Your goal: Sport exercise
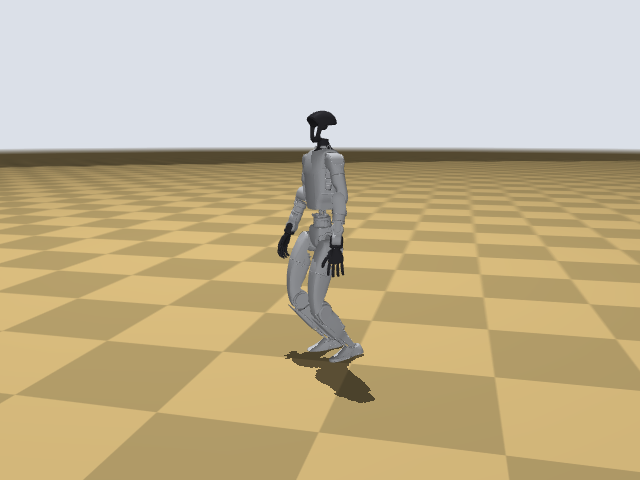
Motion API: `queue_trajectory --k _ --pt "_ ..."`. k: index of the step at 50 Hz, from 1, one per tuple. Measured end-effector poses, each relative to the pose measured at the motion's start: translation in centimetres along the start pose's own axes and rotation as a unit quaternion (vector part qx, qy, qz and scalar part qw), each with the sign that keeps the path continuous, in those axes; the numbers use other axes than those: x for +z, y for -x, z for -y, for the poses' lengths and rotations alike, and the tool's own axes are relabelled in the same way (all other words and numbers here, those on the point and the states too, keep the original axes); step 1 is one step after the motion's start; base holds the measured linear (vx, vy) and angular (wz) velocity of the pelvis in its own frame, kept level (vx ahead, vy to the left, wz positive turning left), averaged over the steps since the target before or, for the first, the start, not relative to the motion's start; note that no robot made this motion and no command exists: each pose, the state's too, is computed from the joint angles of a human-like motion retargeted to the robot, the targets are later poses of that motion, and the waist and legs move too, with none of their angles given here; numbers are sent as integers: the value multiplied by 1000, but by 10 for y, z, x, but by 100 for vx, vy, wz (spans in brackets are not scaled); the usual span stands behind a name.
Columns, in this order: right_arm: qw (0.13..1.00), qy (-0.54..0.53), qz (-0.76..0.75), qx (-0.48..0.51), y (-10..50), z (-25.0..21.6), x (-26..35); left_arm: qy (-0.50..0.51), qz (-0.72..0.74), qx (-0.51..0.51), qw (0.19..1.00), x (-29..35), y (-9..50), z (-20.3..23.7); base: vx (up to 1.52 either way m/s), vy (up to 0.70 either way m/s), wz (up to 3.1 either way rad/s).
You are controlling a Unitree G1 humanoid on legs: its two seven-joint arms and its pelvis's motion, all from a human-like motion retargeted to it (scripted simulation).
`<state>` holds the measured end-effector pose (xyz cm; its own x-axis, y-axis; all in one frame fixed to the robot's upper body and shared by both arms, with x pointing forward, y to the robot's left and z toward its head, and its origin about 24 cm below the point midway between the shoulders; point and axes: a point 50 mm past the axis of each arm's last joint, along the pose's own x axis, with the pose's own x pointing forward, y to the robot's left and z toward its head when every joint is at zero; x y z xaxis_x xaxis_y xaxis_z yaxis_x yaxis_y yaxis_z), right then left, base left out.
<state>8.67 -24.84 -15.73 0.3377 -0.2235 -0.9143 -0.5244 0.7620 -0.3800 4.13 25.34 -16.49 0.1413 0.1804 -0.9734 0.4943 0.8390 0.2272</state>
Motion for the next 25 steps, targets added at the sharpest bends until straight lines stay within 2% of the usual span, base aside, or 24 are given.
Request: queue_trajectory --k 5,12,15,25 --pt "1000 -2 16 10 1 -3 2 17 20 11 1000 10 0 -5 -8 0 -44" --pt "997 21 70 -33 -1 25 37 -38 121 109 986 83 11 -62 -17 -5 17" --pt "996 14 76 -44 -2 28 46 -34 151 127 980 103 16 -71 -4 -4 16" --pt "999 -45 23 -10 0 15 7 23 92 15 995 55 2 -13 4 3 -62"
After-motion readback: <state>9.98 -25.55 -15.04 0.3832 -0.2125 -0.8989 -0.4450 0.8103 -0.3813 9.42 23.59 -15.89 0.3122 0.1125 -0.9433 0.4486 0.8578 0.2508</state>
